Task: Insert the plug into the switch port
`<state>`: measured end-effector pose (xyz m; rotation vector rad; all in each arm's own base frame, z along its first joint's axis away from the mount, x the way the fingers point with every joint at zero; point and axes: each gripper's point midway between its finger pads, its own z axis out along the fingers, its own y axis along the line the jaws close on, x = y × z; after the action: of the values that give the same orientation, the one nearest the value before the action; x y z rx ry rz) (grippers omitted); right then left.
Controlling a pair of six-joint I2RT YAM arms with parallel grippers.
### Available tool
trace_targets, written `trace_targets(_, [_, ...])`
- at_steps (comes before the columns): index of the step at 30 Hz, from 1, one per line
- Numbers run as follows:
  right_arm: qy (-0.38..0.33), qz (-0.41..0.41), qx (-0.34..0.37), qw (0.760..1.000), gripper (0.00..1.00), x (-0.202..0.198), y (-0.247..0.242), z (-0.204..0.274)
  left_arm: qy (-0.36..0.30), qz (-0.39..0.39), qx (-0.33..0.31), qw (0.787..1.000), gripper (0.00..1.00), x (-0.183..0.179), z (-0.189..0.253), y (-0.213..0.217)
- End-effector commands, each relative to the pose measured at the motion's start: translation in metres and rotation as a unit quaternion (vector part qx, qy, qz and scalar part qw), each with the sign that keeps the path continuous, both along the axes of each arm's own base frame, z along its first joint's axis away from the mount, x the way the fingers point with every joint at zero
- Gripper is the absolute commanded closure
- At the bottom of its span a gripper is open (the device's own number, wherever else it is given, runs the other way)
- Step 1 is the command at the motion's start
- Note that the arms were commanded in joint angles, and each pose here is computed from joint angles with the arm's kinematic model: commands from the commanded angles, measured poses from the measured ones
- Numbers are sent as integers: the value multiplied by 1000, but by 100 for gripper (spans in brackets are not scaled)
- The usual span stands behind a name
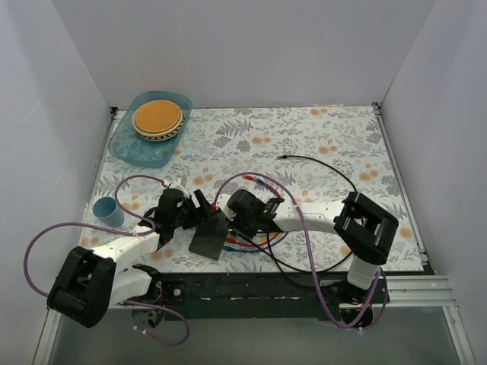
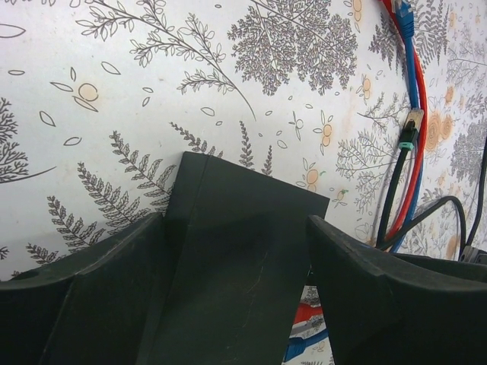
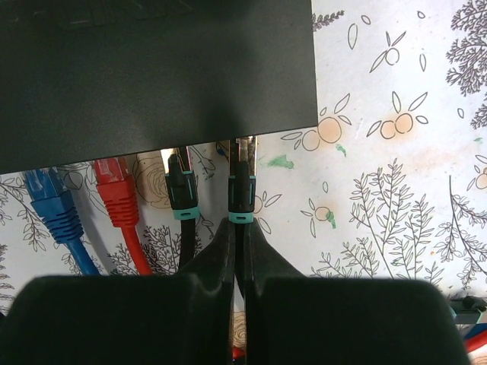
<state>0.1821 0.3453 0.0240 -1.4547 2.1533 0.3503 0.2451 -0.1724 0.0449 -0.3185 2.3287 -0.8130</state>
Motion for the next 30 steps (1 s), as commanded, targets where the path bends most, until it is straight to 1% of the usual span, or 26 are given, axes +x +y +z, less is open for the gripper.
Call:
trace_targets(1, [6, 45, 84, 995, 99, -6, 56, 14, 26, -95, -72, 993, 28, -30, 11, -35])
trace_targets(10, [-12, 51, 97, 994, 99, 6, 74, 27, 31, -108, -82, 990, 36, -36, 11, -37])
trace_targets(12, [-29, 41, 100, 994, 99, 15, 77, 31, 33, -112, -86, 989, 37, -38, 11, -38])
trace_targets(17, [-47, 34, 141, 988, 99, 26, 97, 52, 46, -111, -104, 987, 40, -45, 14, -41])
trace_targets(20, [-53, 27, 158, 986, 99, 33, 106, 62, 40, -103, -108, 988, 40, -46, 16, -39])
trace_targets(23, [-58, 16, 158, 986, 99, 40, 111, 65, 35, -85, -101, 991, 36, -43, 17, -35])
trace_targets(26, [-70, -5, 141, 987, 99, 49, 105, 62, 34, -60, -79, 994, 28, -36, 15, -27])
trace_targets(27, [-79, -21, 139, 987, 99, 57, 101, 63, 33, -56, -75, 995, 26, -33, 16, -26])
trace_targets(28, [-82, -28, 139, 986, 99, 61, 100, 65, 35, -45, -64, 996, 22, -31, 13, -23])
trace_targets(30, [-90, -60, 127, 986, 99, 74, 88, 66, 30, -38, -56, 997, 18, -22, 17, -22])
